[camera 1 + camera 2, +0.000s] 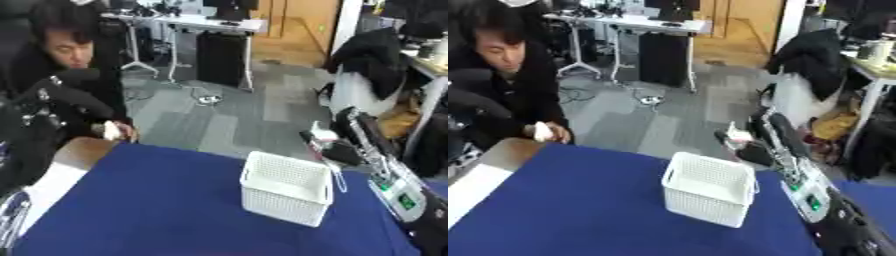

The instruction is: Pick up objects on the table and place them in the box.

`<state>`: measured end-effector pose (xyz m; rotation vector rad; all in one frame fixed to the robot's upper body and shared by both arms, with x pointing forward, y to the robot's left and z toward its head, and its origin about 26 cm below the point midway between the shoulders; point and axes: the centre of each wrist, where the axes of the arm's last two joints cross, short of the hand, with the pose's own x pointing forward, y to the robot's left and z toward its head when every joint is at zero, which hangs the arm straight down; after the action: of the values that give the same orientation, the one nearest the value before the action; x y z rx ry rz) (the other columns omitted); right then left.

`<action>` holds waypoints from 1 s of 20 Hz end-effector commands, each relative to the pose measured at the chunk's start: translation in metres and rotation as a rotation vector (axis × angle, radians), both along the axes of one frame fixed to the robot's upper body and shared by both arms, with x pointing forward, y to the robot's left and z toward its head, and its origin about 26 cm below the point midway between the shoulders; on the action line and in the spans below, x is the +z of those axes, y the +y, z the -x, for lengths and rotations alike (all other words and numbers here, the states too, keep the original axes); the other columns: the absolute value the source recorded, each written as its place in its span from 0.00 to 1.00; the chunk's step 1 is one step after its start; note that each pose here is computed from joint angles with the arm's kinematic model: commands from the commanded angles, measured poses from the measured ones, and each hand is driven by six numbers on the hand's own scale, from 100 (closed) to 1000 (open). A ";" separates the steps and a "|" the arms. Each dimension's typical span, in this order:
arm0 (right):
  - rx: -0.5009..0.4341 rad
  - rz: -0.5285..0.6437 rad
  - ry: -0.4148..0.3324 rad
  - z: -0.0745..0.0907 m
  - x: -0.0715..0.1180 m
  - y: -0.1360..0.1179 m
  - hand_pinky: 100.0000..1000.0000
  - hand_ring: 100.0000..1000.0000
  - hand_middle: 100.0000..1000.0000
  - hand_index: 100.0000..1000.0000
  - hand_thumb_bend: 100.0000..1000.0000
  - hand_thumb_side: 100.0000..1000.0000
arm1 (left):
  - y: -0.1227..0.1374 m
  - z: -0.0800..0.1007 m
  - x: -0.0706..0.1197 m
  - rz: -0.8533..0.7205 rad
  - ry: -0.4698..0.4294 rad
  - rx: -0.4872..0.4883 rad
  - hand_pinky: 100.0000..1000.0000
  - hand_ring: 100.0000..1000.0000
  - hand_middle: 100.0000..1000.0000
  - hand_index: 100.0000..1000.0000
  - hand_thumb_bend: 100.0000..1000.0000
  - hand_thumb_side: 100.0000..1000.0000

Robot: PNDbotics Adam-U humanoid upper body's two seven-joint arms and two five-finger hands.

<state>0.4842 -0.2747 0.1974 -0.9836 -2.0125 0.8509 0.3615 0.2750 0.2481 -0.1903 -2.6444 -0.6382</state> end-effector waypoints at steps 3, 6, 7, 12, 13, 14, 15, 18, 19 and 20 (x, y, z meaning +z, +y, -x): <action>0.006 0.031 -0.058 -0.005 0.018 0.003 0.00 0.00 0.10 0.20 0.53 0.54 | -0.011 0.003 0.015 0.009 -0.034 -0.045 0.59 0.60 0.76 0.68 0.10 0.99; 0.029 0.033 -0.068 -0.006 0.016 0.012 0.00 0.00 0.10 0.20 0.53 0.54 | -0.016 0.003 0.018 0.012 -0.035 -0.060 0.59 0.60 0.76 0.68 0.10 0.99; 0.035 0.032 -0.069 -0.007 0.015 0.014 0.00 0.00 0.10 0.20 0.53 0.54 | -0.018 0.003 0.018 0.013 -0.036 -0.065 0.59 0.60 0.76 0.68 0.10 0.99; 0.063 0.020 -0.055 -0.008 0.004 0.030 0.00 0.00 0.10 0.22 0.53 0.54 | -0.021 0.003 0.020 0.018 -0.033 -0.075 0.59 0.60 0.76 0.68 0.10 0.99; 0.068 0.016 -0.049 -0.008 0.001 0.033 0.00 0.00 0.10 0.23 0.53 0.54 | -0.021 0.003 0.020 0.019 -0.033 -0.075 0.59 0.60 0.76 0.68 0.10 0.99; 0.072 0.012 -0.044 -0.008 -0.002 0.036 0.00 0.00 0.10 0.23 0.53 0.54 | -0.022 0.003 0.020 0.020 -0.033 -0.076 0.59 0.60 0.76 0.68 0.10 0.99; 0.075 0.008 -0.040 -0.008 -0.005 0.039 0.00 0.00 0.10 0.23 0.53 0.54 | -0.022 0.003 0.021 0.021 -0.033 -0.078 0.59 0.60 0.76 0.68 0.10 0.99; 0.081 0.004 -0.044 -0.008 -0.011 0.043 0.00 0.00 0.11 0.22 0.53 0.55 | -0.024 0.002 0.021 0.025 -0.034 -0.086 0.60 0.60 0.76 0.68 0.10 0.99; 0.083 0.002 -0.049 -0.008 -0.011 0.043 0.00 0.00 0.11 0.22 0.52 0.55 | -0.025 0.003 0.021 0.027 -0.034 -0.086 0.59 0.60 0.76 0.68 0.10 0.99; 0.086 0.000 -0.052 -0.008 -0.011 0.043 0.00 0.00 0.12 0.22 0.50 0.56 | -0.025 0.003 0.021 0.027 -0.034 -0.085 0.59 0.60 0.76 0.68 0.10 0.99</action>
<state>0.4907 -0.2293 0.1750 -0.9087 -2.0865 0.8859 0.3627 0.2534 0.2580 -0.2908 -2.6543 -0.6278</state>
